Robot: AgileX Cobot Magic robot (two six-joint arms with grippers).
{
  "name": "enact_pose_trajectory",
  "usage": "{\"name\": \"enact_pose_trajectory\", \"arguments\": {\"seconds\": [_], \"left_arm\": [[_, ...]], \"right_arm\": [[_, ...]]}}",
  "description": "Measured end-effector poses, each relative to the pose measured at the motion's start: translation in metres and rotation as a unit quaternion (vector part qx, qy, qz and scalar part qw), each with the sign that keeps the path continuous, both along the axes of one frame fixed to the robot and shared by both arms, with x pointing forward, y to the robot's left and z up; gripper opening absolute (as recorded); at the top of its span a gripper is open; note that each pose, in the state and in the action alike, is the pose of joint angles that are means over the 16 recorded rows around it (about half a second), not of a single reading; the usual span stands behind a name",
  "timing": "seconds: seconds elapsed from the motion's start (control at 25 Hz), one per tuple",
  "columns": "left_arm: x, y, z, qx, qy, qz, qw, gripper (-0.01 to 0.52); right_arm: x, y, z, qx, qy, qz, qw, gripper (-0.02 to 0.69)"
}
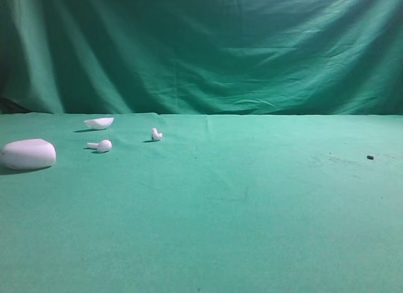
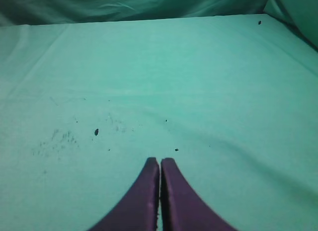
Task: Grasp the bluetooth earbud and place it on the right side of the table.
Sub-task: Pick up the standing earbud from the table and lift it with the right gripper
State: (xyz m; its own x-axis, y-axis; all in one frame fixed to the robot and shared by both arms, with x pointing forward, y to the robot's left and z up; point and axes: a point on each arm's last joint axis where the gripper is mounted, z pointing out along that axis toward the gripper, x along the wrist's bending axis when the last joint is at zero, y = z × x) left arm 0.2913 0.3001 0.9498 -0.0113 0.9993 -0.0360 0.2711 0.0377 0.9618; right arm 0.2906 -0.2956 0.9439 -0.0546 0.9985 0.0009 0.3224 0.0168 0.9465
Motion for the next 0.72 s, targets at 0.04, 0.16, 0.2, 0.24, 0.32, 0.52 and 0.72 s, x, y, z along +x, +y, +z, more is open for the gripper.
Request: {"name": "enact_pose_trajectory", "arguments": {"seconds": [0.04,0.16,0.2,0.24,0.32,0.52,0.72], "left_arm": [[0.0,0.0,0.0,0.0,0.0,0.0,1.0,0.0],[0.0,0.0,0.0,0.0,0.0,0.0,1.0,0.0],[0.0,0.0,0.0,0.0,0.0,0.0,1.0,0.0],[0.0,0.0,0.0,0.0,0.0,0.0,1.0,0.0],[0.0,0.0,0.0,0.0,0.0,0.0,1.0,0.0],[0.0,0.0,0.0,0.0,0.0,0.0,1.0,0.0],[0.0,0.0,0.0,0.0,0.0,0.0,1.0,0.0]], "right_arm": [[0.0,0.0,0.0,0.0,0.0,0.0,1.0,0.0],[0.0,0.0,0.0,0.0,0.0,0.0,1.0,0.0],[0.0,0.0,0.0,0.0,0.0,0.0,1.0,0.0],[0.0,0.0,0.0,0.0,0.0,0.0,1.0,0.0],[0.0,0.0,0.0,0.0,0.0,0.0,1.0,0.0],[0.0,0.0,0.0,0.0,0.0,0.0,1.0,0.0],[0.001,0.0001,0.0029,0.004,-0.017,-0.001,1.0,0.0]]}}
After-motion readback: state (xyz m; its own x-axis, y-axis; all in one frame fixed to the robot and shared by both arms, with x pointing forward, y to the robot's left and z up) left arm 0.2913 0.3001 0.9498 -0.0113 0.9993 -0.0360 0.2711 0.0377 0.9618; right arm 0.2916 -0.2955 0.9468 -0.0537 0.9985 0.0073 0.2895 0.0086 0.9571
